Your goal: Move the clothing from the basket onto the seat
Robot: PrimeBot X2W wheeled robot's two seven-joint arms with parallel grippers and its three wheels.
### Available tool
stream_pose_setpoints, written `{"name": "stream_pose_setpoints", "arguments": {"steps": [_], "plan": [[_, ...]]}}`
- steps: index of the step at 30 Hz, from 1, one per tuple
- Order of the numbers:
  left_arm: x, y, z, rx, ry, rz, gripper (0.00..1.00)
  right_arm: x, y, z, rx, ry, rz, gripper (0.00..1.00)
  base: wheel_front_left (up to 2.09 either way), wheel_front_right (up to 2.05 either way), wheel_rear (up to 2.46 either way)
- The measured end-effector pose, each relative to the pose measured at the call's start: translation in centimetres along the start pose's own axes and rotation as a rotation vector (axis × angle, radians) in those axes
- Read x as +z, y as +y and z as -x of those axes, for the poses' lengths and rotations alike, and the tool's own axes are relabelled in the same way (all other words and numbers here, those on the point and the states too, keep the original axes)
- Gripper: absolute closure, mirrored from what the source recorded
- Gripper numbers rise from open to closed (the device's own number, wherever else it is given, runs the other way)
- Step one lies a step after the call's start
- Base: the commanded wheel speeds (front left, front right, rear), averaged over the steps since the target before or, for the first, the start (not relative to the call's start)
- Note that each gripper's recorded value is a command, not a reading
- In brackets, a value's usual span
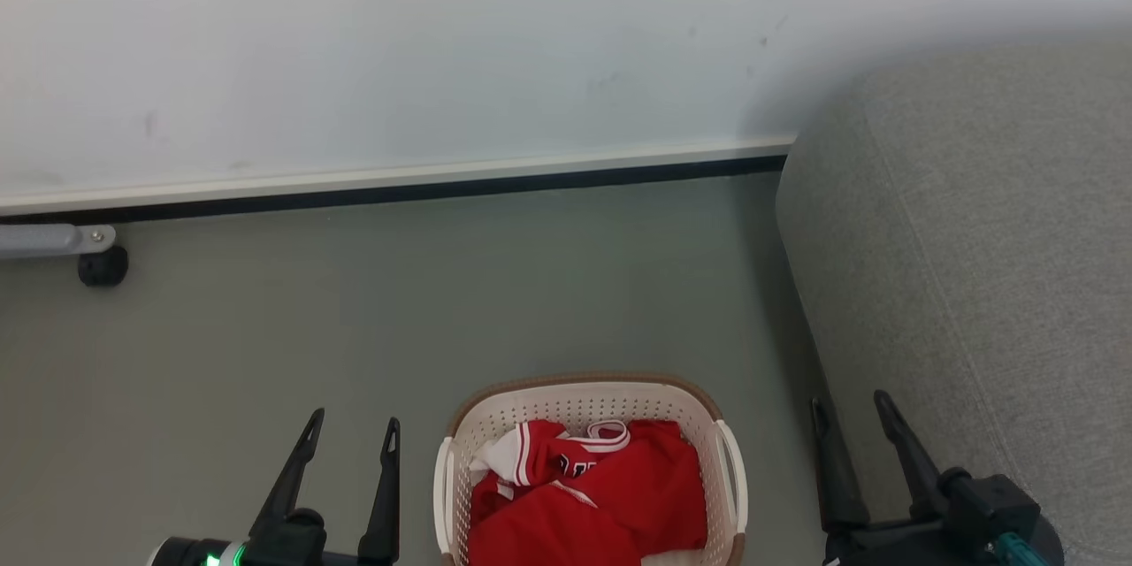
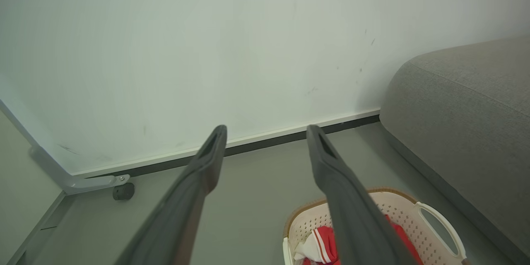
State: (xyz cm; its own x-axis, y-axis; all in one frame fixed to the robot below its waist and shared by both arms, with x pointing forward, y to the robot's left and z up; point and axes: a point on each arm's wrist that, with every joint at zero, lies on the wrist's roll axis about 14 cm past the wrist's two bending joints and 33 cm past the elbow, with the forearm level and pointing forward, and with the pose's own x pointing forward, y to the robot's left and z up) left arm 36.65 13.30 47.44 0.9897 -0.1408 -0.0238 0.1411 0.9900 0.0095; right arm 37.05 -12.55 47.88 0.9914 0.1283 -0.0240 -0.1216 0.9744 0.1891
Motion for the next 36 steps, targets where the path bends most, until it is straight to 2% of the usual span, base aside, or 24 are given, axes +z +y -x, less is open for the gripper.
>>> {"name": "stream_pose_setpoints", "arguments": {"steps": [11,26,36], "plan": [[-3.4,-1.9,-4.2,-0.096,0.085,-0.008,0.00,0.5,-2.0,-4.4,-0.034,-0.031,0.003,0.00,0.00,0.00,0.00],[-11.7,-6.6,-8.8,-0.307,0.302,-0.047,0.00,-0.2,-4.7,-10.1,-0.073,-0.060,0.010,0.00,0.00,0.00,0.00],[-16.8,-9.4,-11.3,-0.421,0.405,-0.067,0.00,-1.9,-7.0,-12.5,-0.114,-0.051,0.023,0.00,0.00,0.00,0.00]]}}
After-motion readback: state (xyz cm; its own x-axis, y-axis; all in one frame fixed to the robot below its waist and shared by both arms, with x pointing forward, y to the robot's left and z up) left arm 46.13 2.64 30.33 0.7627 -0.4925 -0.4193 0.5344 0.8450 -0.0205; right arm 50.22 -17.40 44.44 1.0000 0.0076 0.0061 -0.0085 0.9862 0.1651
